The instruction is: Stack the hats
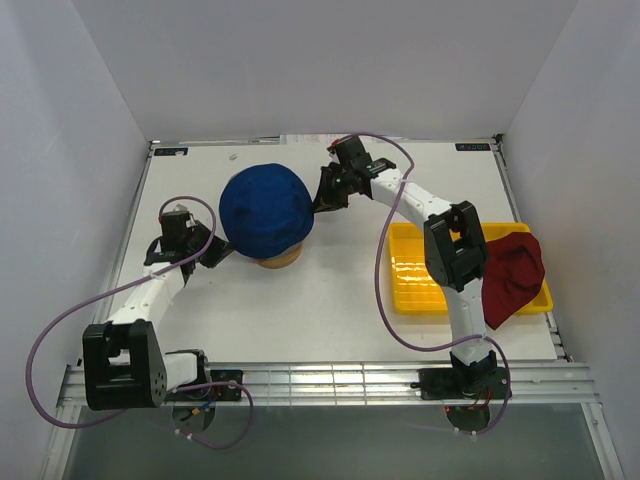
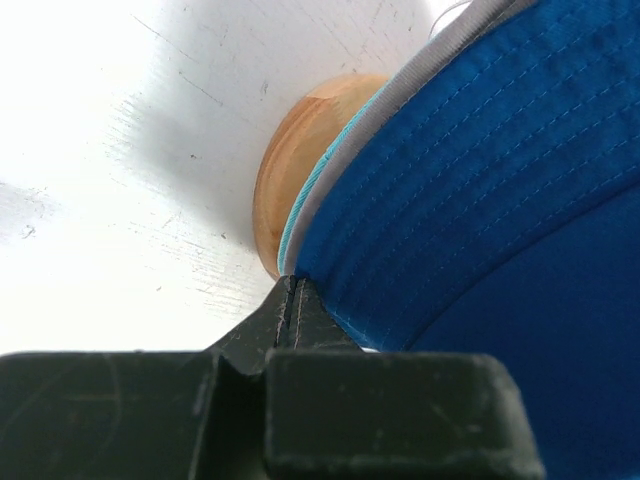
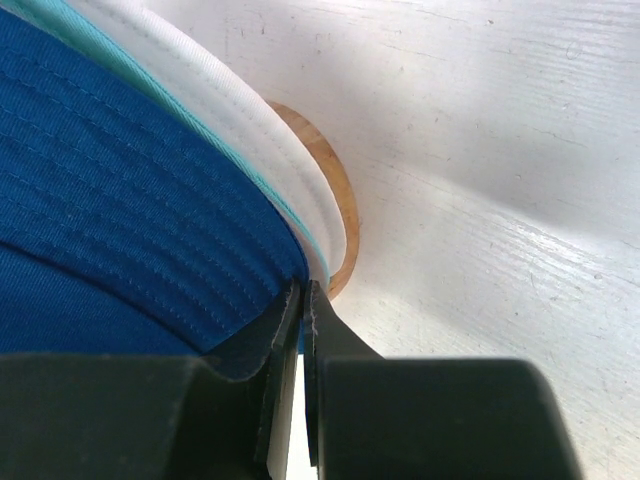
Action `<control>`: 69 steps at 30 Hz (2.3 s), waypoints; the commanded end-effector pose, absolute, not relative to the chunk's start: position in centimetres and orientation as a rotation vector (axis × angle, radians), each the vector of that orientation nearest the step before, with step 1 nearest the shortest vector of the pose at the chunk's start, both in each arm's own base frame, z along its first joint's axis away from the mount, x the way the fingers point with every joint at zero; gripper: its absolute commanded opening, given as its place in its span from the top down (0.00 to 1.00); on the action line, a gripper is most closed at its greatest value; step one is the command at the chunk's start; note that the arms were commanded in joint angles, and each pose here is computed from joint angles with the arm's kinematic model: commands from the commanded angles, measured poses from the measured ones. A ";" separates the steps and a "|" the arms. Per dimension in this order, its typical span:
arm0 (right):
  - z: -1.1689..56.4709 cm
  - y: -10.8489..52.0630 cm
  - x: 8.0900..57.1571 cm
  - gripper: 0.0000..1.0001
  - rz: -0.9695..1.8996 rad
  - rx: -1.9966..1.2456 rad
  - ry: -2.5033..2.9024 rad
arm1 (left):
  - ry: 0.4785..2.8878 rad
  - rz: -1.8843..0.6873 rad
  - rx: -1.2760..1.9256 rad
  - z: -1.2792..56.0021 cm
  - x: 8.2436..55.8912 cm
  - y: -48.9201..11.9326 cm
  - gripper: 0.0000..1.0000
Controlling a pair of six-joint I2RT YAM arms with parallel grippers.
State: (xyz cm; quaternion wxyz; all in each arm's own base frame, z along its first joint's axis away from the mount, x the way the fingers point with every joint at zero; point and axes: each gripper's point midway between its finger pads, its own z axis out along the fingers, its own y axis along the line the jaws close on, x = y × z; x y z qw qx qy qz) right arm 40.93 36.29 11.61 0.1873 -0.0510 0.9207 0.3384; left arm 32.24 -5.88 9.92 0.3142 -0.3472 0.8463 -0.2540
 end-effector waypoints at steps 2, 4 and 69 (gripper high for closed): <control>9.6 33.8 42.2 0.92 0.810 -0.132 2.632 | 2.308 -0.570 -0.981 7.1 30.0 -4.9 1.00; 9.9 33.9 42.3 0.92 0.815 -0.140 2.628 | 2.291 -0.576 -0.969 7.8 30.3 -4.9 1.00; 14.9 37.8 45.6 0.92 1.253 -0.414 2.391 | 1.983 -1.019 -0.682 18.7 42.7 -5.5 0.65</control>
